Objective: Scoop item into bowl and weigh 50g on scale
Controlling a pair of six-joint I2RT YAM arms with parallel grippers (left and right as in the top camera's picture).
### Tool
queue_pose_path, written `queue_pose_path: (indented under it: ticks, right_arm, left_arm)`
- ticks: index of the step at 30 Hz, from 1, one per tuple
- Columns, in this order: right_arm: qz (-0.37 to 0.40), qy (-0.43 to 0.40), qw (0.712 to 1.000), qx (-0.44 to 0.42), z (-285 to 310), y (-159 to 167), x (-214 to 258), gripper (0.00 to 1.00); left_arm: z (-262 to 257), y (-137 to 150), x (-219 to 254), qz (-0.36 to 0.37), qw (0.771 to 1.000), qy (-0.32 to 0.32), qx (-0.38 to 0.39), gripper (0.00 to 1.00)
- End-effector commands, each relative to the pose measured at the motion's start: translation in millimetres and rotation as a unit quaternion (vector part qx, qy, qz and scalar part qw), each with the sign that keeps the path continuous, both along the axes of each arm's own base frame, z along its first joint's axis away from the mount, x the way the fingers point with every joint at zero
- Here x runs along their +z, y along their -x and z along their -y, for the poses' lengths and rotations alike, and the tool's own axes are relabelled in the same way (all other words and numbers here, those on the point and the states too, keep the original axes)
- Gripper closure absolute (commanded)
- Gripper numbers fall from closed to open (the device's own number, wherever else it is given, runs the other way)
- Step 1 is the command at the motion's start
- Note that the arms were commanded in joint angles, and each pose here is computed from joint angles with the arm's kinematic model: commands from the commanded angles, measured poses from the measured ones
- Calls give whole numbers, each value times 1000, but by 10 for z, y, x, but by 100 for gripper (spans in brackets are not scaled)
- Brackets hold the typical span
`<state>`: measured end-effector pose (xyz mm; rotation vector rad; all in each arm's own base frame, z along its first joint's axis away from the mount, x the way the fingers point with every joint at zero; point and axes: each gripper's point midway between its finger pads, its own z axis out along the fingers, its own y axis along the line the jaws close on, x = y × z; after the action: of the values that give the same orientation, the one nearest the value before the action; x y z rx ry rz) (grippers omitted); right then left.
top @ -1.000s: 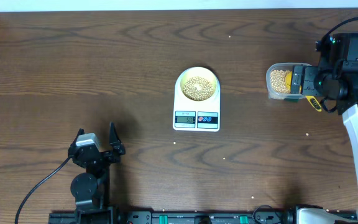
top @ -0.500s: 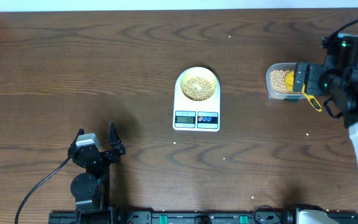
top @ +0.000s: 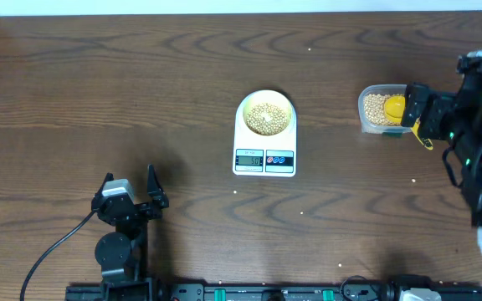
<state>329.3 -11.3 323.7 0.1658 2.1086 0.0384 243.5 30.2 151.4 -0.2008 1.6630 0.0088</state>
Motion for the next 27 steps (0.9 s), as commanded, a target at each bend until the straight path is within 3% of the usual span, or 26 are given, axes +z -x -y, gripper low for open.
queue_pose_path:
  ticks: [1,9,21,27]
  right_arm:
    - [60,-10,998,1,-39,102,75,1]
    - [232,-16,973,0,-42,331,474,1]
    - [389,-12,921,-1,-30,514,398,1]
    - [409,-12,912,0,-33,598,275,1]
  left_arm:
    - [-45,21,-153,-27,1000,-5,12,13]
    - [-45,21,-153,-27,1000,-5,12,13]
    - [-45,21,-153,-27,1000,-5,12,13]
    - [-45,21,-153,-27,1000,-5,12,13]
